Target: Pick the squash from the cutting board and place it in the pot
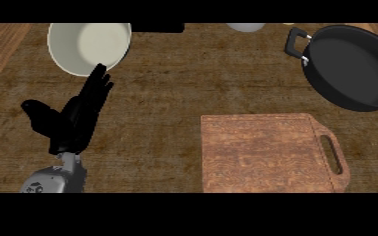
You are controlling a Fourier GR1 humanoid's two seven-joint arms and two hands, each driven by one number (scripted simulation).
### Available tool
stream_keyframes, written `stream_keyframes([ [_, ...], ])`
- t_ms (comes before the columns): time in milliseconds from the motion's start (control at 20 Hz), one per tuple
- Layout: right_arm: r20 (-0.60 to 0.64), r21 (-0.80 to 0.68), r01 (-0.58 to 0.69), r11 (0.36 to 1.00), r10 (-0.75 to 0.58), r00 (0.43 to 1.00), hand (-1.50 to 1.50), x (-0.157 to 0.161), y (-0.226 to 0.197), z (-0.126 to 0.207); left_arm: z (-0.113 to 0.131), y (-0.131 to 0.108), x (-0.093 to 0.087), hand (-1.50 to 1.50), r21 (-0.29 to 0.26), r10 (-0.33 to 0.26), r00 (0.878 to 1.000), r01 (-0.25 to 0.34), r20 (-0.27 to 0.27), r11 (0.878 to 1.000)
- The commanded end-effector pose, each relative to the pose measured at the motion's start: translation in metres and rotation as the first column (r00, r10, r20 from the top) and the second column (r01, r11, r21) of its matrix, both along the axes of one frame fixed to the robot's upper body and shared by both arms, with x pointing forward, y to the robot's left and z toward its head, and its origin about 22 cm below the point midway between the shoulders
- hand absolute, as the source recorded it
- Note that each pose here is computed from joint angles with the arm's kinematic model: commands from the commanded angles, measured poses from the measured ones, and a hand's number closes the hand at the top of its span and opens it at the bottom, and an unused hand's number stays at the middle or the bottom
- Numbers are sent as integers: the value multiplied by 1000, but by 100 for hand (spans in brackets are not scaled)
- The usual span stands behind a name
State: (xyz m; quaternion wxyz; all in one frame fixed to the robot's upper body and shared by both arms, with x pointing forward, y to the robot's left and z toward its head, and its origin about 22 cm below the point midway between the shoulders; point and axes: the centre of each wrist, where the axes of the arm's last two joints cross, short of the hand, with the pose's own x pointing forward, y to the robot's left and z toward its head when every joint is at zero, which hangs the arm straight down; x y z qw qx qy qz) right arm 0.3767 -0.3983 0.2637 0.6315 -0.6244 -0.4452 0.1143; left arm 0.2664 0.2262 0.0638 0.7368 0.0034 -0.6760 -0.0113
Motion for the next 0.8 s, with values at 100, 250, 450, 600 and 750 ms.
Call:
stream_keyframes([
  [100,-26,214,41,976,-36,999,150,26,6,-54,15,-13,1,0,0,-10,1000,10,-11,1000],
  [250,-27,335,45,941,-38,999,-150,24,-19,-58,-12,6,-13,0,-1,-13,1000,13,1,1000],
  [450,63,454,-14,891,-16,998,-150,29,-12,-70,10,16,-1,0,3,-3,1000,3,-7,1000],
  [600,221,467,-55,883,-56,974,-150,27,-21,-73,-3,-17,3,0,0,-2,1000,2,11,1000],
  [750,421,403,-51,914,-135,897,-150,14,-38,-56,9,-8,-1,0,-9,-8,1000,8,0,1000],
])
